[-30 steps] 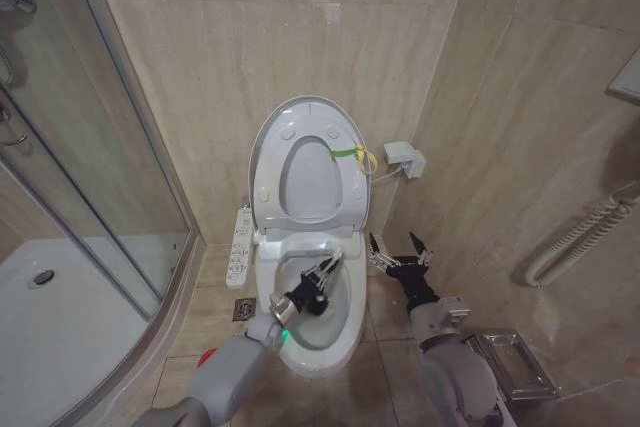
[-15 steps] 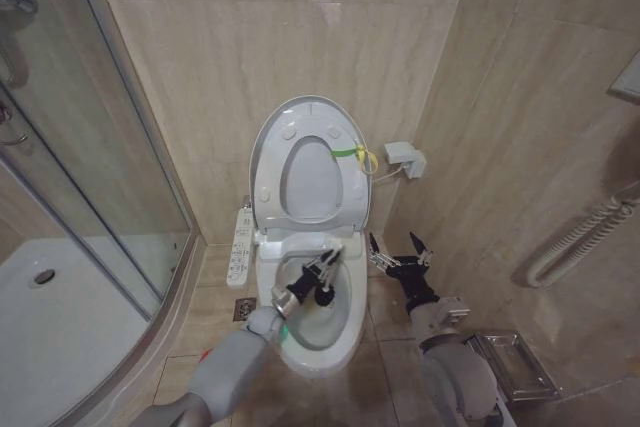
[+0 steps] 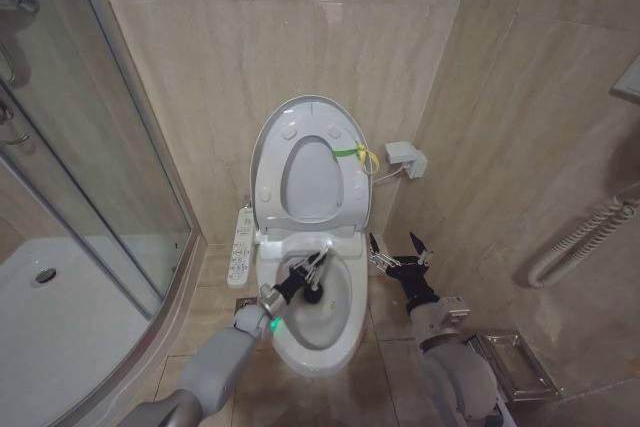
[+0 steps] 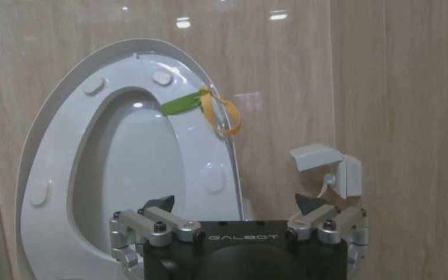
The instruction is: Open the toilet lid, clean the toilet bowl with a toilet brush, close the toilet lid, and flush.
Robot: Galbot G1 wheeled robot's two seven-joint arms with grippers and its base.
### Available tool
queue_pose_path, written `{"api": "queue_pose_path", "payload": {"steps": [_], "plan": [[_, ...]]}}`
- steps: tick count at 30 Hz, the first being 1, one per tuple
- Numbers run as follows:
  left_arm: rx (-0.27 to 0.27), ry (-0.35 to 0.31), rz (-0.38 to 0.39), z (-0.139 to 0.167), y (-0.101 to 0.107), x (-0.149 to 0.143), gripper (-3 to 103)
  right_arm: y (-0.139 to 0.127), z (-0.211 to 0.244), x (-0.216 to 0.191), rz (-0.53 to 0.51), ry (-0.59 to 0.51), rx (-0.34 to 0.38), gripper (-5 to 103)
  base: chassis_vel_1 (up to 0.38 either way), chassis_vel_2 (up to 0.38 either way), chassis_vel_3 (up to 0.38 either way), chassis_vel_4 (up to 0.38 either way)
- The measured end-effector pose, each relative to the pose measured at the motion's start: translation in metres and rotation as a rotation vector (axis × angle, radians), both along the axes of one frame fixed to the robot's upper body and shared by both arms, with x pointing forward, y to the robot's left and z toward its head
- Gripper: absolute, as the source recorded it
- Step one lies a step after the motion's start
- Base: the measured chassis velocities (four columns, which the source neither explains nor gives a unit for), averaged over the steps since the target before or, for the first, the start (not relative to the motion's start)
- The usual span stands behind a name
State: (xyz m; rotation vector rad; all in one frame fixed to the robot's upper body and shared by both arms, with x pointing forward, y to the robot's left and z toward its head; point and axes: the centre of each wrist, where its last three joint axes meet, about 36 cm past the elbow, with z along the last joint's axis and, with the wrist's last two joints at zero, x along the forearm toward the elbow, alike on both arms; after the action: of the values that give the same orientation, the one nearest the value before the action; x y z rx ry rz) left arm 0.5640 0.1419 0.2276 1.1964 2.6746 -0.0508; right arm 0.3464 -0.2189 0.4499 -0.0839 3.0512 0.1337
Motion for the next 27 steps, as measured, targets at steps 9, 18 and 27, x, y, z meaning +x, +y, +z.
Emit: {"api": "queue_pose_path", "payload": {"steps": [9, 18, 27], "plan": [[-0.046, 0.053, -0.041, -0.017, -0.034, -0.021, 18, 0.000, 0.000, 0.000, 0.000, 0.000, 0.000, 100, 0.000, 0.000, 0.000, 0.000], [0.044, 0.033, 0.014, -0.013, 0.011, -0.008, 18, 0.000, 0.000, 0.000, 0.000, 0.000, 0.000, 100, 0.000, 0.000, 0.000, 0.000], [-0.051, 0.029, -0.022, -0.013, -0.027, -0.018, 18, 0.000, 0.000, 0.000, 0.000, 0.000, 0.000, 100, 0.000, 0.000, 0.000, 0.000]]}}
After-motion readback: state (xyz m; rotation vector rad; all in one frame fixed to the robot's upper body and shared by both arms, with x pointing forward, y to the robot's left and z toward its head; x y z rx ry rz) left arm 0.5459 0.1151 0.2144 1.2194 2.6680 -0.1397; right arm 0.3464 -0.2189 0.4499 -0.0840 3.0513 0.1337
